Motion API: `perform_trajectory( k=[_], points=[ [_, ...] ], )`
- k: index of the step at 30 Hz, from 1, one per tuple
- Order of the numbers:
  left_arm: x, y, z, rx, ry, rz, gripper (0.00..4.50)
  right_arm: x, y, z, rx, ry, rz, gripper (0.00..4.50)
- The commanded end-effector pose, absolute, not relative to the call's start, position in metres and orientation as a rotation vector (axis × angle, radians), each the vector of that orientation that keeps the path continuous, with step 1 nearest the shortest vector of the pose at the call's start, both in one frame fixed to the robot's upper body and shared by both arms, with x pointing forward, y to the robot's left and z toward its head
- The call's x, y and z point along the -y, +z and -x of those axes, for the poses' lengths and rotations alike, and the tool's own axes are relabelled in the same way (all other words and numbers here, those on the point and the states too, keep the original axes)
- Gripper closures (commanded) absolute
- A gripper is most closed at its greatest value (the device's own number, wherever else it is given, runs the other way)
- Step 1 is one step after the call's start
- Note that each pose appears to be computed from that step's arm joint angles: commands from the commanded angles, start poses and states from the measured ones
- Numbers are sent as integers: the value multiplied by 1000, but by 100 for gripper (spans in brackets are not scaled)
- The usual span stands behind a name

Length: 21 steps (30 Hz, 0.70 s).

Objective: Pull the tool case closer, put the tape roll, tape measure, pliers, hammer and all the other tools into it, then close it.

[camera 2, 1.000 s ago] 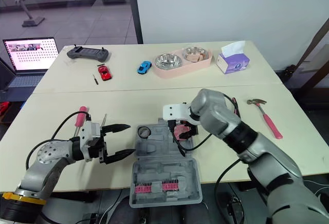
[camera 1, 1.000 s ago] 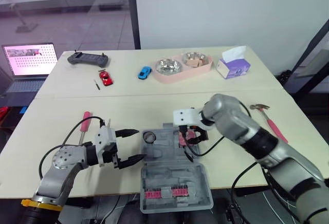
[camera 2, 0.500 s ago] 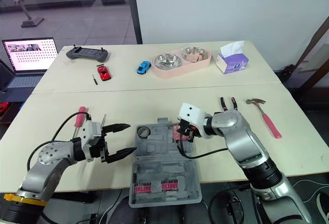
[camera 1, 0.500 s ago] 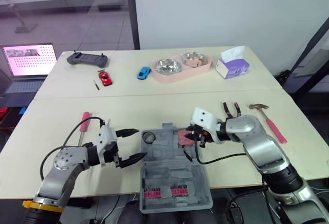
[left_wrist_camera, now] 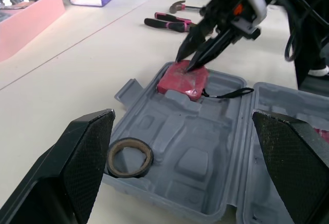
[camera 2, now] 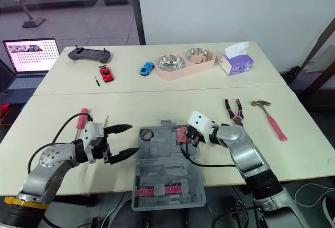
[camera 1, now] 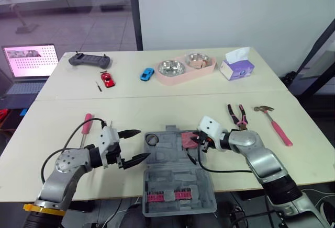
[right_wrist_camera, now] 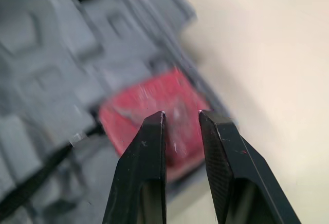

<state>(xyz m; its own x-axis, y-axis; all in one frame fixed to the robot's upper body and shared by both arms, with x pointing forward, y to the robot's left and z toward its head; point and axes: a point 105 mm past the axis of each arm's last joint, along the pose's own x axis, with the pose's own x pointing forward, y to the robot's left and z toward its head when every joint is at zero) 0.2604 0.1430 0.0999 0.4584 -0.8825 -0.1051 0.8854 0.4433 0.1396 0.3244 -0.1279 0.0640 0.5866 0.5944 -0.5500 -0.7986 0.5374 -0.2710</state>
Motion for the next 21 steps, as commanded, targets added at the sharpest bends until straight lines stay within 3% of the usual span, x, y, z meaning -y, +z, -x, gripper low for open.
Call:
perform_trajectory(
  k=[1,11,16,19,21],
  points=[
    [-144,113,-259,33,-1087,-198,0,149,25,-315,-649,784,457,343],
    [-147,115,-258,24,-1081,-207,0,136,-6,-294,-838,766,319,343],
    [-149,116,-258,24,-1075,-212,0,123,17,-306,-713,797,306,343],
    [-154,119,-260,34,-1051,-209,0,120,58,-317,-508,821,333,343],
    [-175,125,-269,36,-977,-212,0,121,109,-317,-303,849,349,343]
  ],
)
